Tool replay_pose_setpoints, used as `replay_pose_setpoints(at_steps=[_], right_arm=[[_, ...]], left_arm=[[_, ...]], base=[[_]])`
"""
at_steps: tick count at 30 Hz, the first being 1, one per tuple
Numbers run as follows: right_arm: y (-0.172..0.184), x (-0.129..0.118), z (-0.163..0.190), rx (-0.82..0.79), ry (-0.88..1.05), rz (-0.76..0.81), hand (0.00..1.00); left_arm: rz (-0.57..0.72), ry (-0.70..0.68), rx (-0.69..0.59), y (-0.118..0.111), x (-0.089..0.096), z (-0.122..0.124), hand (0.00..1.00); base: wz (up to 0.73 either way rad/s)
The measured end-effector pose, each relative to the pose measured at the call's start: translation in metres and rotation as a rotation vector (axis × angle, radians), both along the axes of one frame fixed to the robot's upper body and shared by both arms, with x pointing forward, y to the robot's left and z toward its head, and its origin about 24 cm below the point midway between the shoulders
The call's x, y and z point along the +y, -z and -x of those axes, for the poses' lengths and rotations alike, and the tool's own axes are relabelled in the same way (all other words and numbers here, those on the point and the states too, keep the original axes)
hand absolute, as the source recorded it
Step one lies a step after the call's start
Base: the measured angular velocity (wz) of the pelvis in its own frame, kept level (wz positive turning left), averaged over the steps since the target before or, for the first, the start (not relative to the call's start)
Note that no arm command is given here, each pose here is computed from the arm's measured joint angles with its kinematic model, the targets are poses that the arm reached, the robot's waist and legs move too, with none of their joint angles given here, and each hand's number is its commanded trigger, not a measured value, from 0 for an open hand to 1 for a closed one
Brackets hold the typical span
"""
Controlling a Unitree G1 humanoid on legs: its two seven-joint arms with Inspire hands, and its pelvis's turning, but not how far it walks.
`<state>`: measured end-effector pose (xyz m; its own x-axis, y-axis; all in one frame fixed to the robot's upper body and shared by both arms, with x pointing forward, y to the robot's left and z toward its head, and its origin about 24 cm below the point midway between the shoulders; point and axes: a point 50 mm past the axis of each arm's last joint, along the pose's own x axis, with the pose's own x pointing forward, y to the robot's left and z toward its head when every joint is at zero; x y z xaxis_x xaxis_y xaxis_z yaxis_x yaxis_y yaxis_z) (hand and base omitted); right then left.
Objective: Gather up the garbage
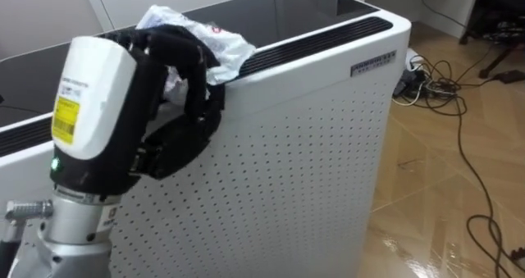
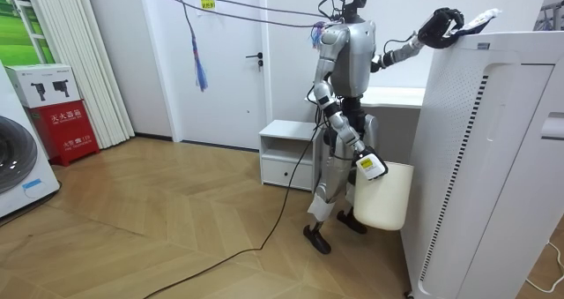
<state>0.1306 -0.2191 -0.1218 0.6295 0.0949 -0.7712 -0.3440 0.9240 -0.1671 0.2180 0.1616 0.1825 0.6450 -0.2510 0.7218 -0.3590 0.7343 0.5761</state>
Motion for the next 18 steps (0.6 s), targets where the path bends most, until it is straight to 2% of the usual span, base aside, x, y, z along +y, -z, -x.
replay_pose_setpoints(at_steps=[3,8,12,18], right_arm=[[-0.004,0.008,-0.009,-0.029,-0.034,-0.014,1.00],[-0.007,0.015,-0.021,-0.052,-0.069,-0.037,1.00],[-0.008,0.019,-0.023,-0.055,-0.088,-0.041,1.00],[-0.011,0.024,-0.027,-0.082,-0.090,-0.057,1.00]], left_arm=[[0.232,0.227,0.116,-0.002,-0.010,0.001,1.00],[0.403,0.522,0.272,0.001,-0.022,0.001,1.00],[0.469,0.693,0.345,0.002,-0.025,0.002,1.00],[0.498,0.800,0.389,0.003,-0.026,0.002,1.00]], base=[[0.00],[0.01],[-0.05],[-0.03]])
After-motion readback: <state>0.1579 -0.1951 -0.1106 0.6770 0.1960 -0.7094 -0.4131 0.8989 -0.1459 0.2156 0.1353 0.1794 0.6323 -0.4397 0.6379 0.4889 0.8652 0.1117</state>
